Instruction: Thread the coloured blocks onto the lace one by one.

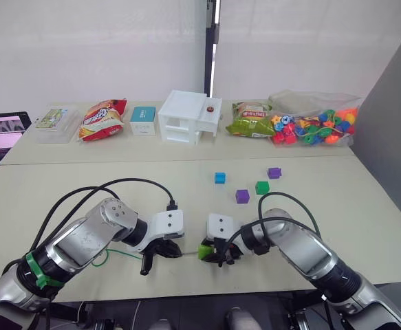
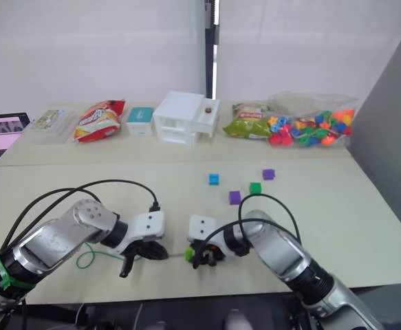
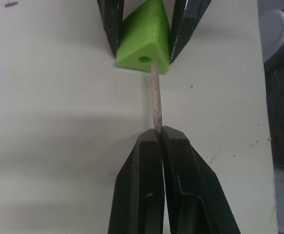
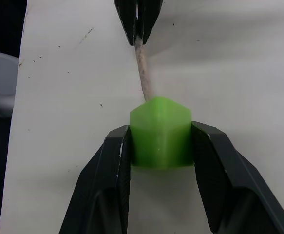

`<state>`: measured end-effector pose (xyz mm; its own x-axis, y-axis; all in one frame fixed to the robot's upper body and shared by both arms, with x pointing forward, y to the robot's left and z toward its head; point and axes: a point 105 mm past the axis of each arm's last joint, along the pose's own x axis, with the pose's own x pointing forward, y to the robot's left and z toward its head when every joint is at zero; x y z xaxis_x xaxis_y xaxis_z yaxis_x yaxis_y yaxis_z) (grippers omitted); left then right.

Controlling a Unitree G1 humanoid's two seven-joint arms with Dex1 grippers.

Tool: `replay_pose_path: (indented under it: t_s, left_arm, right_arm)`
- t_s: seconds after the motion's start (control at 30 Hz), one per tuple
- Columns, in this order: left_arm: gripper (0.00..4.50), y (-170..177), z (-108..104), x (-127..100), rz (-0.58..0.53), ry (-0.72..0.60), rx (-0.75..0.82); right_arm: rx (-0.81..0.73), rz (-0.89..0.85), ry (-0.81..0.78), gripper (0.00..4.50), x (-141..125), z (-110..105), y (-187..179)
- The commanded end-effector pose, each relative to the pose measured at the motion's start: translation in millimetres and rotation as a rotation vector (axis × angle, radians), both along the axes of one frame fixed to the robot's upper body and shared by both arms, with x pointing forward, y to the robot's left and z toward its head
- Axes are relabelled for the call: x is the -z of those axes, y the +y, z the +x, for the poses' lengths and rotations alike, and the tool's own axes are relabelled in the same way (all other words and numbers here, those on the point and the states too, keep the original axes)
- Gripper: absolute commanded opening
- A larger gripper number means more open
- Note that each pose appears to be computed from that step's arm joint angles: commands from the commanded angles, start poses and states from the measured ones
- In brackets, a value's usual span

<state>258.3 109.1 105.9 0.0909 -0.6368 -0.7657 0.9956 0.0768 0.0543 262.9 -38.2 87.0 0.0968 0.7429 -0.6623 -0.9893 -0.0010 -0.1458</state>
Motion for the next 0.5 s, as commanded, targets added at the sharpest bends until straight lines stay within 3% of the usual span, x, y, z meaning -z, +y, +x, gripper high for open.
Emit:
replay_pose_path:
  t_s: [0.03, 0.5]
  left_arm:
    - [0.0, -6.1, 2.6, -12.8, -0.015, -0.051, 0.027]
    - [0.0, -9.4, -5.4, -16.2, -0.004, -0.02, 0.078]
  right_arm:
    - [-0.035, -0.05, 0.079, 1.32, 17.5, -15.5, -1.7]
    - [-0.022, -0.056, 0.079, 1.32, 16.7, -13.5, -3.7]
